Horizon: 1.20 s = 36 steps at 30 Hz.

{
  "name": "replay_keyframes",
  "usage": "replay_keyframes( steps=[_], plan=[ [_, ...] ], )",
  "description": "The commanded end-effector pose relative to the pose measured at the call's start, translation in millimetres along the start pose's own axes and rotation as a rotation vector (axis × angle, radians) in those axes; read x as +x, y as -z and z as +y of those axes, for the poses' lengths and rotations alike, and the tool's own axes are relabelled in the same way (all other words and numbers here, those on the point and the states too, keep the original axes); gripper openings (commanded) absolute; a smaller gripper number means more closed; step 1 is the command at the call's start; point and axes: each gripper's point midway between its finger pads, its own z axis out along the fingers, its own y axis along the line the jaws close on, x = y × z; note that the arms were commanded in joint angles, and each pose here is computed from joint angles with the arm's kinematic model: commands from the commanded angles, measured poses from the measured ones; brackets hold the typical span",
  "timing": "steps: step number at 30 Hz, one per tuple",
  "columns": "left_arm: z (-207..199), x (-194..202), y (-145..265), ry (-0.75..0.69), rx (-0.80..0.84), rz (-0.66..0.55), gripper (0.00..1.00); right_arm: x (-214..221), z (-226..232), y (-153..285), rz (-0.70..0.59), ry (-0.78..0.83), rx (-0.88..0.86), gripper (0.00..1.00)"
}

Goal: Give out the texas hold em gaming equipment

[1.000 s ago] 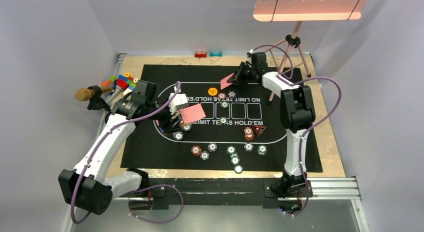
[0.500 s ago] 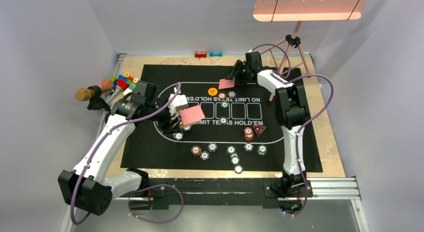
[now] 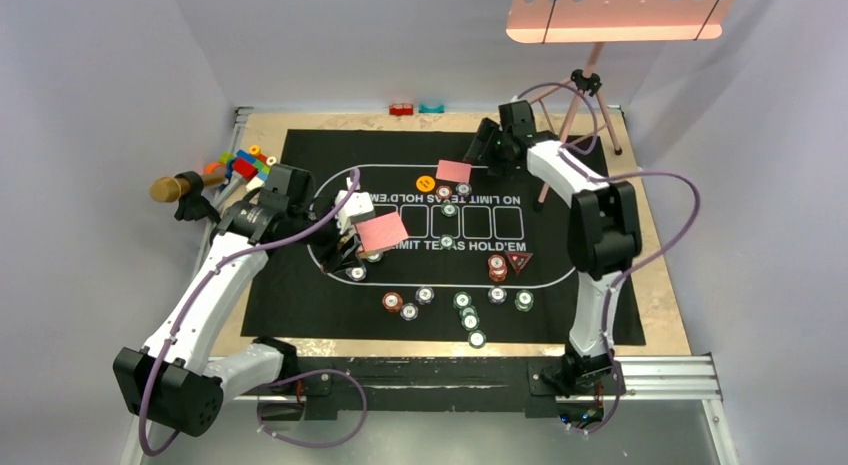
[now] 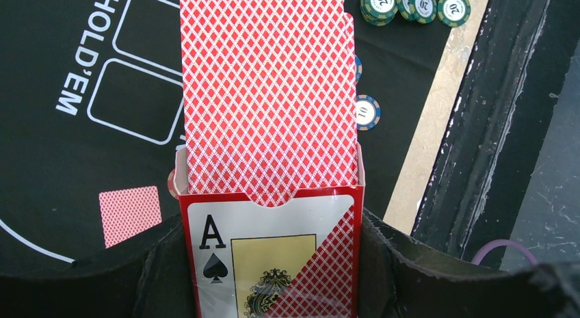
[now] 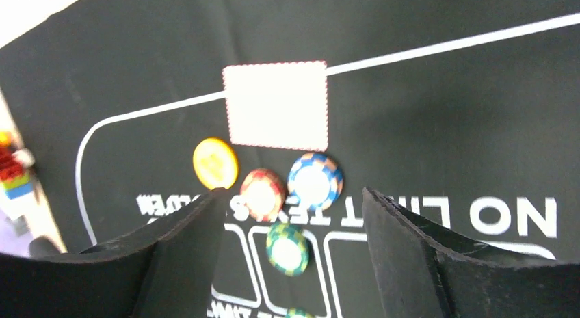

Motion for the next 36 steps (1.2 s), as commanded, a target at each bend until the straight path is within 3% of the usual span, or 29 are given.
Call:
replay_keyframes(
  steps=[1, 10, 16, 32, 36],
  plan=[
    [4, -16, 7, -0.065, -0.024, -0.057, 0.00, -8, 54, 79, -0.076, 0.072, -0.198, 0.79],
    [10, -16, 2, -0.064, -0.030, -0.057, 0.00, 125, 137, 200, 0.213, 0.218, -0.687, 0.91],
    [12, -20, 3, -0.067, -0.038, -0.065, 0.00, 172, 167, 246, 0.323, 0.228, -0.892, 0.94],
    [13, -24, 4, -0.066, -0.039, -0.075, 0.00, 226, 198, 220, 0.479, 0.213, -0.926, 0.98],
    [12, -24, 4, -0.064, -0.036, -0.077, 0.00, 229, 193, 218, 0.491, 0.206, -0.915, 0.83]
  ],
)
